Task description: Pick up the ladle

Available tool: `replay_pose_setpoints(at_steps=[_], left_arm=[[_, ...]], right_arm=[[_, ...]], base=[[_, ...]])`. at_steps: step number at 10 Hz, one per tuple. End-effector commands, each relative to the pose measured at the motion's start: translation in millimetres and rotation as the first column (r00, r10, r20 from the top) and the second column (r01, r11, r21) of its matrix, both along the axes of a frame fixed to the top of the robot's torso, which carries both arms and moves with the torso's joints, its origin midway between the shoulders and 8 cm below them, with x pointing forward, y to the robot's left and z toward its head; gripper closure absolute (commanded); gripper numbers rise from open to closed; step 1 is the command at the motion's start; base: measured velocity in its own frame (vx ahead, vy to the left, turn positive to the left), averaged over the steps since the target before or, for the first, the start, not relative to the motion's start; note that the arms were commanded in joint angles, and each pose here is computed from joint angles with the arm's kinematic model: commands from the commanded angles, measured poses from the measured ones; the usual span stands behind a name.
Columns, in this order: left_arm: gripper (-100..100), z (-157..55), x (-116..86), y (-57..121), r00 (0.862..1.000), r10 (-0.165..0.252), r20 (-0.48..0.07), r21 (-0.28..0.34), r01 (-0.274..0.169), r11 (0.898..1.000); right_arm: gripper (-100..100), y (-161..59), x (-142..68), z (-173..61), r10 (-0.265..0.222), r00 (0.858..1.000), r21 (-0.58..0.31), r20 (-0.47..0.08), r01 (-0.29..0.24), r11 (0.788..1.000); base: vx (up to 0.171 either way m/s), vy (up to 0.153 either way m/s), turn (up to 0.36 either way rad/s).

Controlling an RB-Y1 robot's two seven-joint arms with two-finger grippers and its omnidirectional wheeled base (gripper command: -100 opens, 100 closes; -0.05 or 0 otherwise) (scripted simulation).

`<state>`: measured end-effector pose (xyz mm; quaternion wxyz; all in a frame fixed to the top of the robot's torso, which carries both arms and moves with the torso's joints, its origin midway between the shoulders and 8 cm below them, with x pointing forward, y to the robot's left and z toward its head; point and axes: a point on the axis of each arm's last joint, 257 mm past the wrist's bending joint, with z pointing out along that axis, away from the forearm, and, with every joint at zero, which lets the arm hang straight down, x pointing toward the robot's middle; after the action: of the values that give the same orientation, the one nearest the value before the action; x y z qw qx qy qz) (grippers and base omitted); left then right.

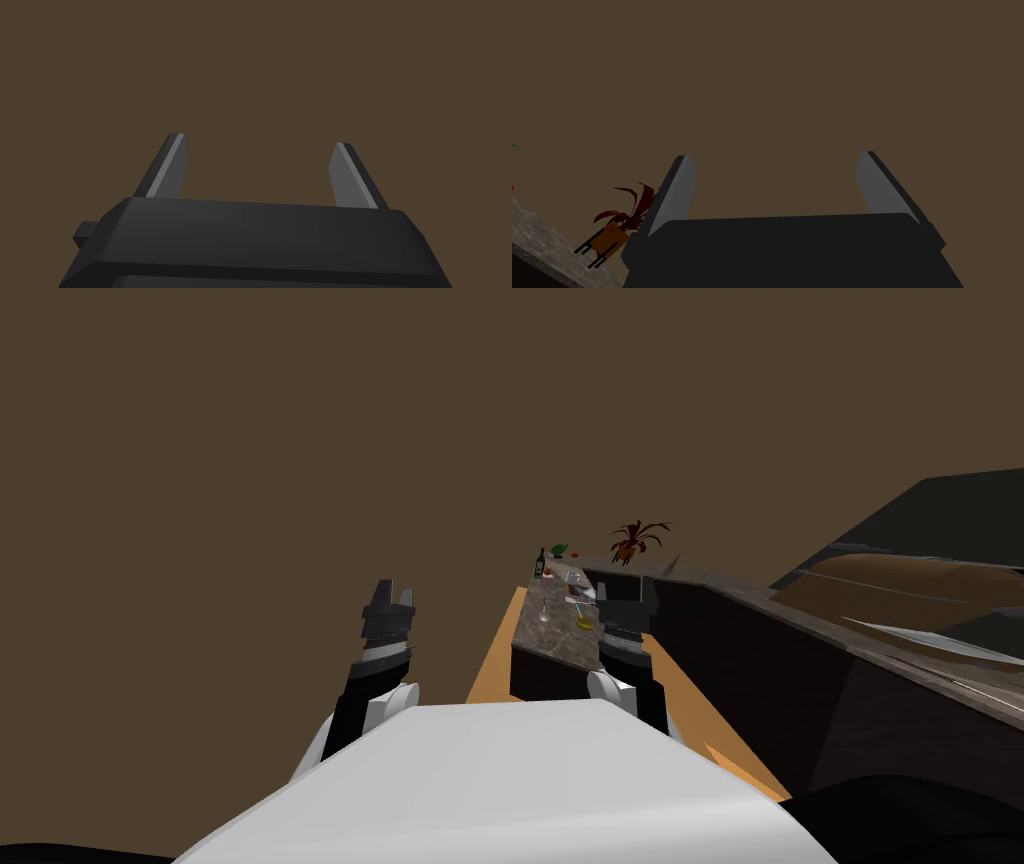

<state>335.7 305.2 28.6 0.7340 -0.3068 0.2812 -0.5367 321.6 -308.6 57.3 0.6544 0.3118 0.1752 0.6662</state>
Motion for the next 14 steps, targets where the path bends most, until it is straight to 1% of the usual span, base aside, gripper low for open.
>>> replay_pose_setpoints(at_steps=[1,3,5,8,9,10,11,12,13,14], left_arm=[[0,0,0,0.0,1.000,0.000,0.000,0.000,0.000,1.000],[0,0,0,-0.1,1.000,0.000,0.000,0.000,0.000,1.000],[0,0,0,-0.1,1.000,0.000,0.000,0.000,0.000,1.000],[0,0,0,0.0,1.000,0.000,0.000,0.000,0.000,1.000],[0,0,0,0.0,1.000,0.000,0.000,0.000,0.000,1.000],[0,0,0,0.0,1.000,0.000,0.000,0.000,0.000,1.000],[0,0,0,0.0,1.000,0.000,0.000,0.000,0.000,1.000],[0,0,0,0.0,1.000,0.000,0.000,0.000,0.000,1.000],[0,0,0,0.0,1.000,0.000,0.000,0.000,0.000,1.000],[0,0,0,0.0,1.000,0.000,0.000,0.000,0.000,1.000]], right_arm=[[-100,5,7,1,0.038,0.999,-0.026,-0.007,-0.038,0.999],[-100,7,17,1,0.080,0.997,-0.041,-0.020,-0.080,0.996],[-100,7,32,-1,0.125,0.991,-0.042,-0.041,-0.127,0.991],[-100,-2,63,-7,0.183,0.979,-0.020,-0.090,-0.186,0.982],[-100,-2,63,-7,0.192,0.977,-0.011,-0.088,-0.194,0.981],[-100,-7,76,-9,0.211,0.972,0.008,-0.108,-0.211,0.977],[-100,-14,88,-11,0.218,0.968,0.020,-0.127,-0.217,0.976],[-100,-15,89,-12,0.231,0.964,0.035,-0.129,-0.228,0.973],[-100,-24,103,-15,0.240,0.959,0.059,-0.153,-0.233,0.971],[-100,-24,103,-15,0.248,0.957,0.067,-0.151,-0.240,0.968]], base=[[-0.090,0.018,0.027],[-0.133,0.032,0.046],[-0.109,0.002,0.078],[-0.067,-0.015,0.119],[-0.039,-0.022,0.060],[-0.035,-0.021,0.090],[-0.045,-0.034,0.195],[-0.035,-0.029,0.075],[-0.034,-0.027,0.117],[-0.028,-0.023,0.076]])
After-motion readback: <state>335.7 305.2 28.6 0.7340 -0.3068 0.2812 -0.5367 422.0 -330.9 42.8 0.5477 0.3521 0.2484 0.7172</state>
